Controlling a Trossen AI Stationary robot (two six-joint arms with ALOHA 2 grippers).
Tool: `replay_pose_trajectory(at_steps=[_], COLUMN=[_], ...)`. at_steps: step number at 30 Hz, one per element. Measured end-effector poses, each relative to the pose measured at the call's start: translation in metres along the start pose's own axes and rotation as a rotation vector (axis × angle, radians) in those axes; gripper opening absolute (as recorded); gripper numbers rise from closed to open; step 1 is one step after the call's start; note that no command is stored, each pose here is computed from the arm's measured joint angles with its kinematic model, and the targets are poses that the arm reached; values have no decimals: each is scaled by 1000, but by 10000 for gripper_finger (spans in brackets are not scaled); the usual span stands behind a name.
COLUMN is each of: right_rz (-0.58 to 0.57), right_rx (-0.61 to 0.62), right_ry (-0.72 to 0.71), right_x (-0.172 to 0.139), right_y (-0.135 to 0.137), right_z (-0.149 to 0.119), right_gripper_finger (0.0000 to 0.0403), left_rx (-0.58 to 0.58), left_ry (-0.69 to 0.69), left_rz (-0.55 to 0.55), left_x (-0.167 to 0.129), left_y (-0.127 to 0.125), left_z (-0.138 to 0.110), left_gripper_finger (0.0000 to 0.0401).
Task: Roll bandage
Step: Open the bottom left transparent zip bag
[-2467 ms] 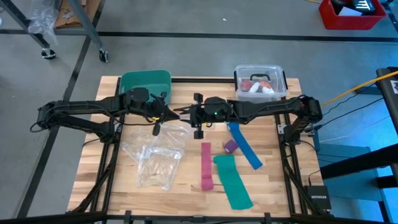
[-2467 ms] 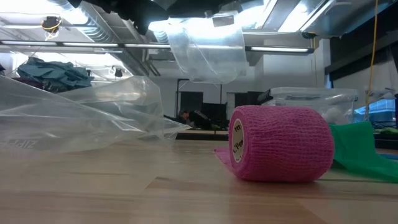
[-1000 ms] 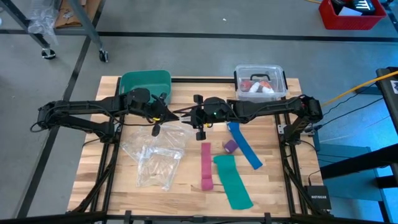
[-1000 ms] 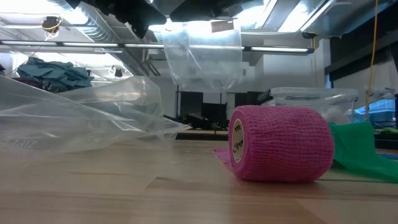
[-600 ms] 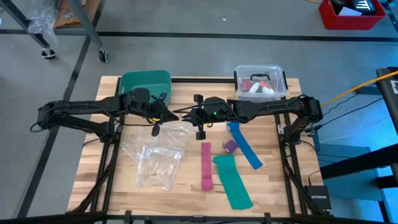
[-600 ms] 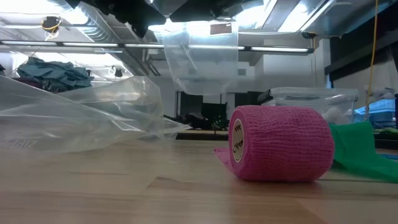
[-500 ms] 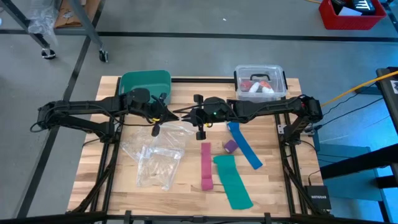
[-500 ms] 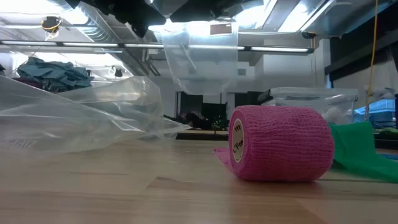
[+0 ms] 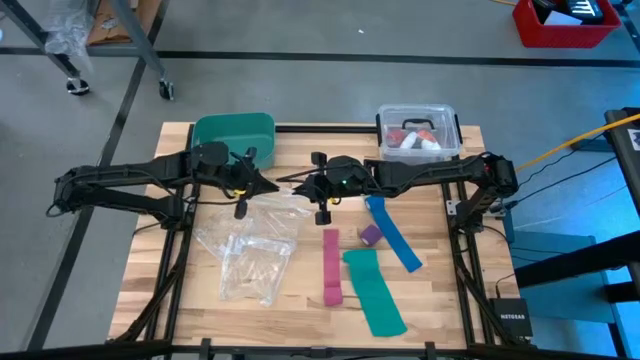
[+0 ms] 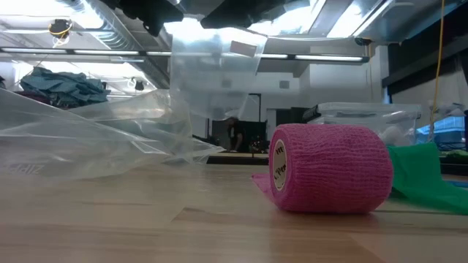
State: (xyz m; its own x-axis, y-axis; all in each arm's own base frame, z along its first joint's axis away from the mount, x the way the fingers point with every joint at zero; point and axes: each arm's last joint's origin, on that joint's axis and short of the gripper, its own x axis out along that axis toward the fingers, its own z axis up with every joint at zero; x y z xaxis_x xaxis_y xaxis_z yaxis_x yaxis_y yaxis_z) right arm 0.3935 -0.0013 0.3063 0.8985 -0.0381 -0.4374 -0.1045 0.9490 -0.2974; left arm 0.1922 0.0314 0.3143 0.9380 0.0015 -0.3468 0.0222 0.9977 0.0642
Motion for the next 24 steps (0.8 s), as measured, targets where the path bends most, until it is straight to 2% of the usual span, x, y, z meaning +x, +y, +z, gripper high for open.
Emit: replay_pose_trajectory(at_steps=[12, 24], right_rz=[6, -16], right_rx=[-1, 1], right_ry=[6, -61], right_x=[0, 0], right_y=[1, -1], right_z=[-1, 5], right_gripper_finger=[12, 78], left_rx=[-4, -4], left_ry=[-13, -17], left_rz=[8, 8], left_x=[-8, -8], left_y=[-1, -1], left_z=[1, 2], left_gripper_finger=[0, 0])
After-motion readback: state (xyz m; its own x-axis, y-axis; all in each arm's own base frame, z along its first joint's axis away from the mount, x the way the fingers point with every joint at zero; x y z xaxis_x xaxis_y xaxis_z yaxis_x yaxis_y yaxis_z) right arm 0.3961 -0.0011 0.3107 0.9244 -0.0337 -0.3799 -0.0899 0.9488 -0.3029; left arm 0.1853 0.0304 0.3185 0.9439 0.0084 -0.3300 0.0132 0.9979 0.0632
